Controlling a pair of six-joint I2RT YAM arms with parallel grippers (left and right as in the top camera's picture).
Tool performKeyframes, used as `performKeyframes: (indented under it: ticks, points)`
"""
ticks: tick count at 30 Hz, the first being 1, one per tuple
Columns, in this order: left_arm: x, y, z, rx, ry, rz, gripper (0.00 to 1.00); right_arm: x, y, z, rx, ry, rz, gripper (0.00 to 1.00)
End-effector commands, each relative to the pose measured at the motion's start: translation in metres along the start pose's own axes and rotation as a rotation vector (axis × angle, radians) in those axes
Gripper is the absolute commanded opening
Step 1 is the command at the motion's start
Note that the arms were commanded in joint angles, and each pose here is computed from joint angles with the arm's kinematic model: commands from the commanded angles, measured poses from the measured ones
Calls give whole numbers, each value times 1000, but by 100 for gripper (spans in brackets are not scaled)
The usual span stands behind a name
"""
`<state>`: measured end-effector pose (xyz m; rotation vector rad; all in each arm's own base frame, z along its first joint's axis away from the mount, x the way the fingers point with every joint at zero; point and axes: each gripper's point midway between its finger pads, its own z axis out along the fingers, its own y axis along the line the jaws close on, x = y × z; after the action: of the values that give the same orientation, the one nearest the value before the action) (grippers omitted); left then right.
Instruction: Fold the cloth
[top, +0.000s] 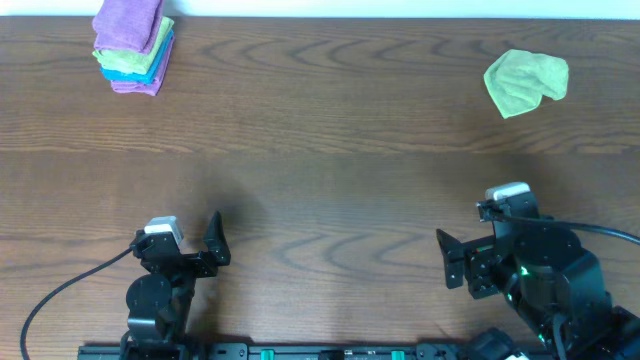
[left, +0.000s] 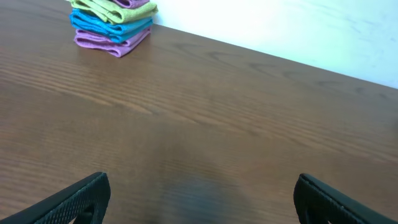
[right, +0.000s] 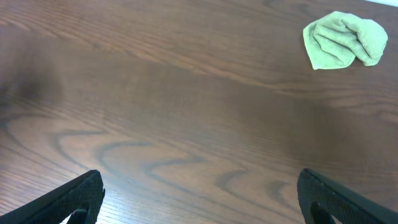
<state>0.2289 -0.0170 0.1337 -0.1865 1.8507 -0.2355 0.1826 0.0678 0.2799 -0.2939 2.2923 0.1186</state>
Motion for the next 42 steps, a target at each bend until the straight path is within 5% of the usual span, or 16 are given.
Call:
performKeyframes:
  ticks: [1,24,29,33,42]
  points:
    - [8,6,3,-24,10,28,96,0,-1,-1,5,-5,11,99]
    - [9,6,3,-25,10,28,96,0,-1,-1,5,-5,11,99]
    - [9,6,3,-25,10,28,95,-6,-27,-2,128,-32,-48,99]
    - [9,6,3,-25,10,28,95,-6,-57,4,236,-85,73,99]
    - [9,6,3,-25,10,28,96,58,-83,56,309,-255,207,99]
